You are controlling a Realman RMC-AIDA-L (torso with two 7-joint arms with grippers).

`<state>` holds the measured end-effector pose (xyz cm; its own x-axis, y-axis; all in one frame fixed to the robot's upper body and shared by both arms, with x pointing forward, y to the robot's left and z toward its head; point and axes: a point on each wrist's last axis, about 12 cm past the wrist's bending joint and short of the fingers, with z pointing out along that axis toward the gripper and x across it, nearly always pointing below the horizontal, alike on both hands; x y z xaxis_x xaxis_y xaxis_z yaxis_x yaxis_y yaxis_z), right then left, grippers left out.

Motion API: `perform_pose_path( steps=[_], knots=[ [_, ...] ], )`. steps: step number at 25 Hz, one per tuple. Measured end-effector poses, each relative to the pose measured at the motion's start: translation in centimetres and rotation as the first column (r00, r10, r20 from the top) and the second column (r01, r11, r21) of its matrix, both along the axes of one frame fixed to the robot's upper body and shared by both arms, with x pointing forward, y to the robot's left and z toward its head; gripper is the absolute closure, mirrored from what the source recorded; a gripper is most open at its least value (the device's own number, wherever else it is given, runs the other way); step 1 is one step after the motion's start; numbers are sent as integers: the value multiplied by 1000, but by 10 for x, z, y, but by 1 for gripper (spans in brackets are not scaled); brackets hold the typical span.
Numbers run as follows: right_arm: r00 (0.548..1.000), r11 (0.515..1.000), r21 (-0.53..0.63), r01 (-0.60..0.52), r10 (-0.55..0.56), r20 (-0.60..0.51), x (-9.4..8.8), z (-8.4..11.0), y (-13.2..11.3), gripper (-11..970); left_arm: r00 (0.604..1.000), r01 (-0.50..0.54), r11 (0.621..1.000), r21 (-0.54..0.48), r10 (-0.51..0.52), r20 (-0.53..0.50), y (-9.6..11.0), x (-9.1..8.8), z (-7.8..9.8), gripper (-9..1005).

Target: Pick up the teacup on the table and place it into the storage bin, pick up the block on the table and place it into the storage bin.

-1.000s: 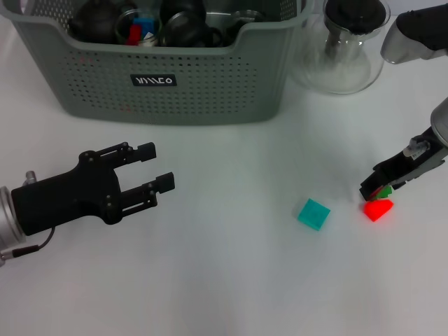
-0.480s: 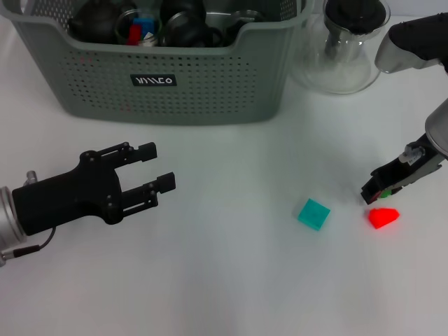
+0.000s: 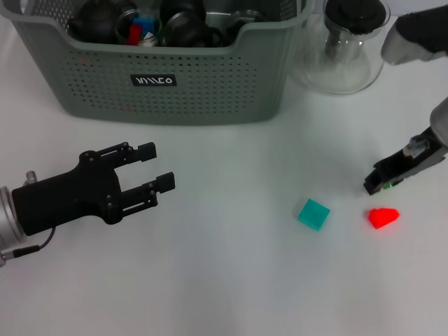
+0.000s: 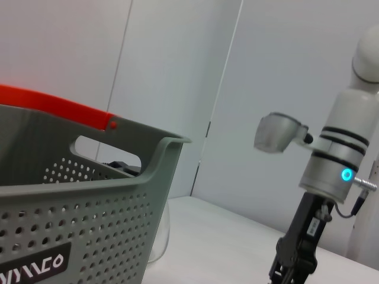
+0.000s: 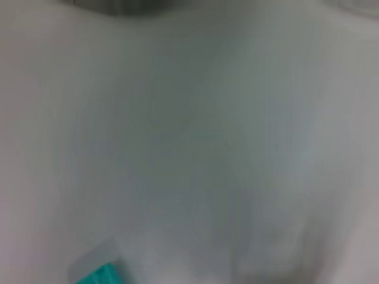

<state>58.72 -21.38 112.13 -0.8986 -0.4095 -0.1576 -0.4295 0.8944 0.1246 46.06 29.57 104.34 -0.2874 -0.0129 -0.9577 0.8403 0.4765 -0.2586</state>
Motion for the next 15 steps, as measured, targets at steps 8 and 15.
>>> perform_pose_path(
  steps=[8,15],
  knots=[
    [962,966,220,-136,76,263,-9,80,2,527,999,-36,999,-7,36,2,6,-1,0,339],
    [833,761,490,-424,116,541,-15,154,14,526,998,-61,998,-14,61,-5,10,-4,-1,339]
  ],
)
